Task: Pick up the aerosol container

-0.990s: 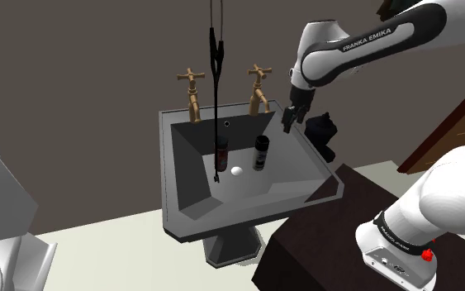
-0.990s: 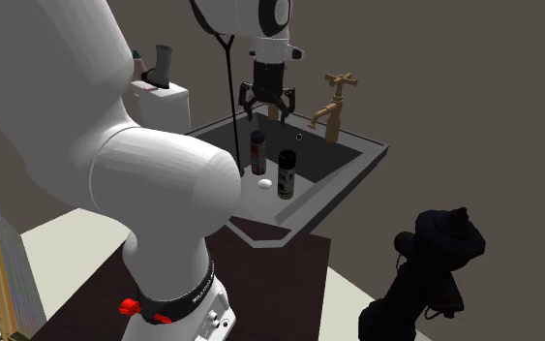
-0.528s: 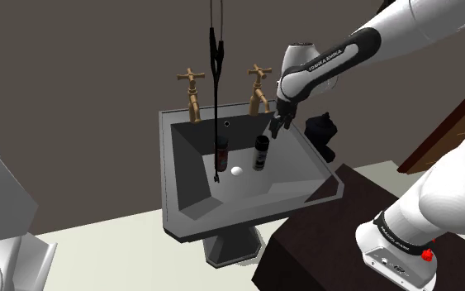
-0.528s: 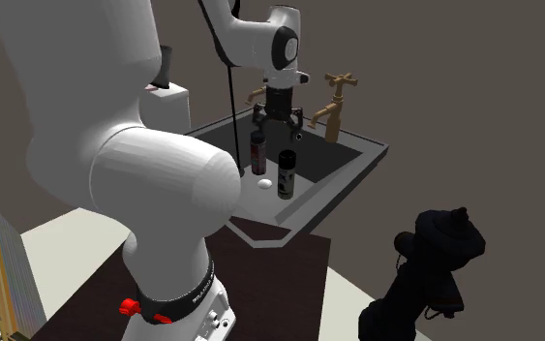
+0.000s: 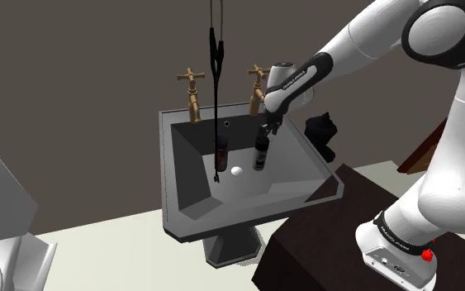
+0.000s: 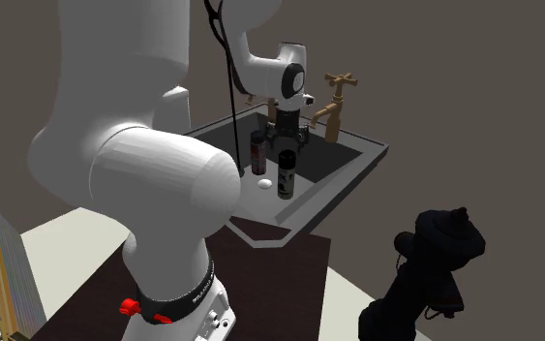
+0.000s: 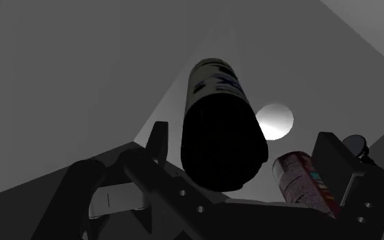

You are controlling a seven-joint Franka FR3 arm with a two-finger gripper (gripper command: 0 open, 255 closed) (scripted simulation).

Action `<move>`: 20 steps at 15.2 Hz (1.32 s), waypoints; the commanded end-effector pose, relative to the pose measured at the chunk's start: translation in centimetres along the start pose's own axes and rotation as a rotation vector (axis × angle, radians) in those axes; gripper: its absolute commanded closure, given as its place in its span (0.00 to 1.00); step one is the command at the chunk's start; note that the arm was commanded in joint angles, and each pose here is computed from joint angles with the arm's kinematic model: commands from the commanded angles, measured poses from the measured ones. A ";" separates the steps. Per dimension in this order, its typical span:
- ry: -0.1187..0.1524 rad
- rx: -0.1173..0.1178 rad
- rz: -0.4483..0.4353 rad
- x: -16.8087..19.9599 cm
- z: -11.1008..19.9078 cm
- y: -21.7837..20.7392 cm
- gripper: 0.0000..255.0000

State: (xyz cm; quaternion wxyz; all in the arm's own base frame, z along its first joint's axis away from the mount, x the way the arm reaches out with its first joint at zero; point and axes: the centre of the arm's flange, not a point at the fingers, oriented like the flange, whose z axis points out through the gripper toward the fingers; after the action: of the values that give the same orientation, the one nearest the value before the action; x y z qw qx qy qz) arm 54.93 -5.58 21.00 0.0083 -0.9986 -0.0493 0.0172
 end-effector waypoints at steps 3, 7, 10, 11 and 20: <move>0.004 -0.004 -0.003 1.5 2.5 0.4 0.00; 0.004 -0.004 -0.003 1.5 4.6 0.4 0.00; 0.004 -0.004 -0.003 1.6 5.4 0.4 0.00; 0.004 -0.004 -0.003 1.6 5.4 0.4 1.00; 0.004 -0.004 -0.003 1.6 5.4 0.4 1.00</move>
State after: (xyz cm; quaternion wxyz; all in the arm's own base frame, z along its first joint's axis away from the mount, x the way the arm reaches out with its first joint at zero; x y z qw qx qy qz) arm 56.40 -5.80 15.68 0.0062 -0.9986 -0.0504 0.0135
